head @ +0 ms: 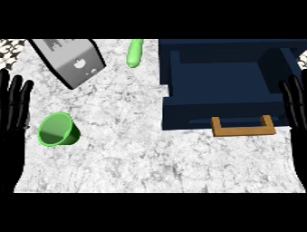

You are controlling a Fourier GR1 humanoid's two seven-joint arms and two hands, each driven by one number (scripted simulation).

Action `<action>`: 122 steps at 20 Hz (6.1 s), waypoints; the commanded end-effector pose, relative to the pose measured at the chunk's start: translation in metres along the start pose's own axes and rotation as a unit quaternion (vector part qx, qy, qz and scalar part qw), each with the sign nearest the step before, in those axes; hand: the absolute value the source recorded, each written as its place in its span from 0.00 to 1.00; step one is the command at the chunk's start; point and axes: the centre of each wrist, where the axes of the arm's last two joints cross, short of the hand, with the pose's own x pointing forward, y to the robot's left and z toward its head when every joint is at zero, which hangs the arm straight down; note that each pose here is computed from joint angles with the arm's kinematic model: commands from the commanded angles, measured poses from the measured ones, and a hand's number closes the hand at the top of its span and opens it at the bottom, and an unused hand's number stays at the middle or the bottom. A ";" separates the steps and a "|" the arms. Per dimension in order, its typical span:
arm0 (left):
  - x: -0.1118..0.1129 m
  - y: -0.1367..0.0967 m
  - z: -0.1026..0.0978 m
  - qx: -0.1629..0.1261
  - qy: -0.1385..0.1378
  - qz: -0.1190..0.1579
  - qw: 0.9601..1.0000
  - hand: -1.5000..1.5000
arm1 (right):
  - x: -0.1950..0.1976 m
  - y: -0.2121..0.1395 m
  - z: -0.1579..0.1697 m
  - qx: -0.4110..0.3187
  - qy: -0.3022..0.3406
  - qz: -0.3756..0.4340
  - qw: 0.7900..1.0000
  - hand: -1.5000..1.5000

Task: Pick up the cup, place it into the drawer and close the drawer

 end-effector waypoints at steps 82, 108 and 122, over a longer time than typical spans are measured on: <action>-0.257 0.092 0.091 0.093 0.118 0.049 0.987 1.00 | -0.008 -0.023 -0.057 0.082 0.061 -0.003 0.995 0.00; -0.209 -0.048 -0.087 -0.047 -0.022 0.135 0.990 1.00 | -0.010 -0.034 -0.063 0.064 0.075 0.011 0.995 0.00; -0.059 -0.163 -0.218 -0.099 -0.014 0.102 0.990 1.00 | -0.019 -0.053 -0.055 0.059 0.060 0.013 0.996 0.00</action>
